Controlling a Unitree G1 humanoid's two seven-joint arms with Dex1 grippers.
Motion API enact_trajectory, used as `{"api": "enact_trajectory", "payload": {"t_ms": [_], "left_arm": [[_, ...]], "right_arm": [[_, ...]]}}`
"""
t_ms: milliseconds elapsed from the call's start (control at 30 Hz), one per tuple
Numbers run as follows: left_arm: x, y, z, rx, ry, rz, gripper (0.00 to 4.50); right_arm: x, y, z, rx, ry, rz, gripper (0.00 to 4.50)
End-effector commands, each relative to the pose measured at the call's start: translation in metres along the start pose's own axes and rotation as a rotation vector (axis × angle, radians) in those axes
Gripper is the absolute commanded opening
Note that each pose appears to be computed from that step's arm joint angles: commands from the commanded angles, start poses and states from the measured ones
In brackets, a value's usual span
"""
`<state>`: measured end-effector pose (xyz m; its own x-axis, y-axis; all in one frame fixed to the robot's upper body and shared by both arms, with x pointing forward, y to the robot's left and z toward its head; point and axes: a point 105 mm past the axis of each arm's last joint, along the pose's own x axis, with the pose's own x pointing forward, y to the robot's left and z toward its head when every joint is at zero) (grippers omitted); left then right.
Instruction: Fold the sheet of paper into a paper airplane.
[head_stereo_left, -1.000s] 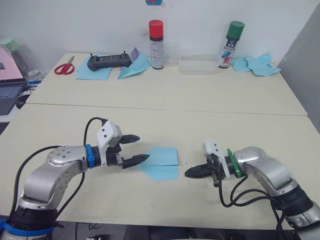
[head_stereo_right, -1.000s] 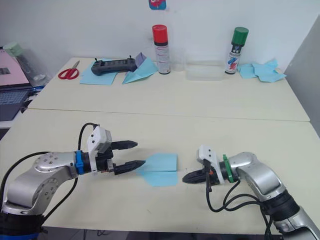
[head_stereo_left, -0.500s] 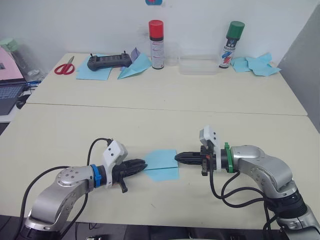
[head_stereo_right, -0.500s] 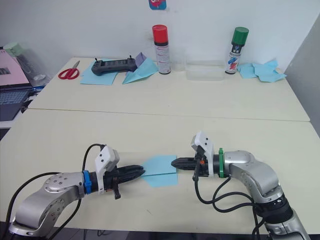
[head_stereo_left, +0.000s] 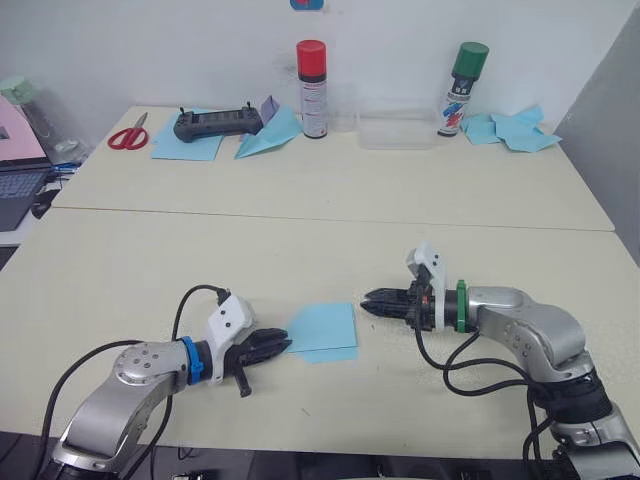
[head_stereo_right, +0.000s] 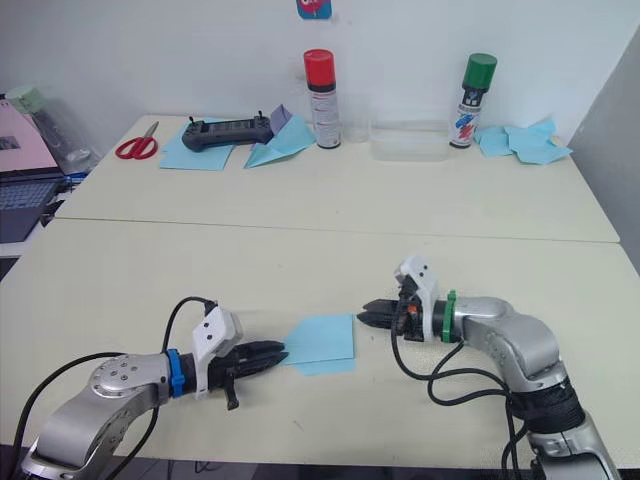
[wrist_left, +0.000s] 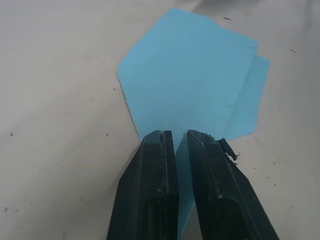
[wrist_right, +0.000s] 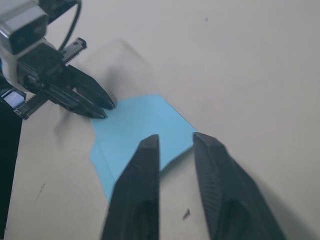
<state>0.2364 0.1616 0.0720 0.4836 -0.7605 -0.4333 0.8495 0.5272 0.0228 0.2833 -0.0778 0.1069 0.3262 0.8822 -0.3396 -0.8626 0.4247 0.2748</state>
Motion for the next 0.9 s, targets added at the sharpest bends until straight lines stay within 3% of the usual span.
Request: {"api": "enact_trajectory", "payload": {"t_ms": [33, 133, 500, 867, 900], "left_arm": [[-0.001, -0.01, -0.006, 0.049, 0.036, -0.057, 0.76], [-0.003, -0.012, -0.01, 0.085, 0.053, -0.075, 0.76], [-0.001, -0.012, -0.026, 0.211, 0.106, -0.097, 0.76], [0.007, -0.01, -0.019, 0.234, 0.089, -0.121, 0.76], [0.007, -0.01, -0.019, 0.234, 0.089, -0.123, 0.76]], "right_arm": [[0.001, -0.002, -0.001, 0.051, 0.032, 0.005, 2.34], [0.002, 0.002, -0.008, 0.116, 0.089, 0.046, 3.44], [0.02, 0.016, -0.011, 0.375, 0.151, 0.121, 3.44], [0.054, 0.013, -0.003, 0.36, 0.076, 0.166, 3.44], [0.056, 0.013, -0.001, 0.347, 0.065, 0.175, 3.29]]}}
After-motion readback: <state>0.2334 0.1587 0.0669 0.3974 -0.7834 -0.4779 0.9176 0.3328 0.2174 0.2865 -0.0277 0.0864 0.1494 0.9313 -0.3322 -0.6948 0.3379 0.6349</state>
